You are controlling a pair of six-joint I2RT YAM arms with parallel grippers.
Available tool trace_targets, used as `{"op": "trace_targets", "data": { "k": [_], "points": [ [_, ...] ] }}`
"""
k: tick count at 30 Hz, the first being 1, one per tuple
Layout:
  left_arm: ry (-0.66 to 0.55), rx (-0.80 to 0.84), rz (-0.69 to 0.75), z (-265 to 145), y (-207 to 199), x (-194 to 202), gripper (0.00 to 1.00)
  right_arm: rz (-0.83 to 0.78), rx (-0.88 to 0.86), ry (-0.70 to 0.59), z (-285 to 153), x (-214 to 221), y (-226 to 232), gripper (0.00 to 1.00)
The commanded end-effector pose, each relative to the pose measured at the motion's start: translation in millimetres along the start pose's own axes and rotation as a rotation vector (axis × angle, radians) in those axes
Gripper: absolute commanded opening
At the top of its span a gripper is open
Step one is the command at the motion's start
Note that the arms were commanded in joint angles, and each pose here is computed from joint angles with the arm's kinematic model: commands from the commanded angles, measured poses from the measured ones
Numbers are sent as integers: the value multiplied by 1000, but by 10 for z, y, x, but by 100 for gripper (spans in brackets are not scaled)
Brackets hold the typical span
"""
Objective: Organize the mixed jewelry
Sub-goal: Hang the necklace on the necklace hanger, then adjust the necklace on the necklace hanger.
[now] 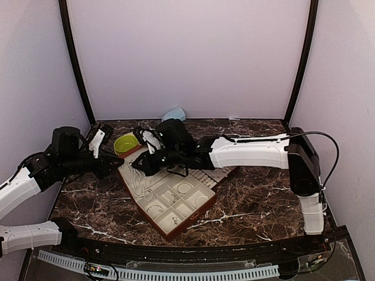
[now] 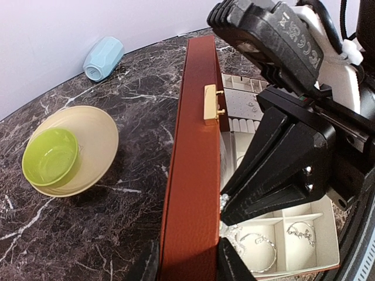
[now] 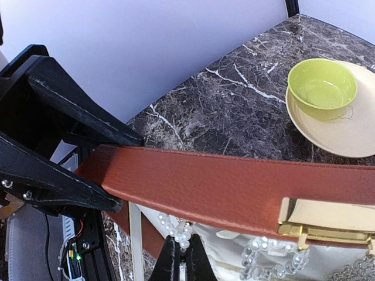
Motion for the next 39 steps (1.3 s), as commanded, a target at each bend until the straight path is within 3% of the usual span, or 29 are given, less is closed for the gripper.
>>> {"op": "trace_targets", "data": {
  "k": [1, 18, 32, 39],
  "points": [
    [19, 74, 32, 43, -78, 66, 14, 19, 23, -11, -149, -49, -59, 0],
    [16, 106, 52, 52, -108, 66, 11, 29, -44, 11, -64, 16, -27, 2],
    [13, 101, 48, 65, -100, 78, 11, -40, 25, -49, -429, 59, -17, 55],
    [10, 100, 49, 63, -98, 76, 11, -114, 107, -1, -411, 512, -26, 63]
  ]
}}
Point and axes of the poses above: each gripper's point midway between its finger pads, its own z axis out along the fingers, its own y axis along the line the jaws close on, x = y × z, the point moved 7 cm from there along -z, back along the fingers, and after that the axes turned 4 degrees about -z, right-handed, at the moved point
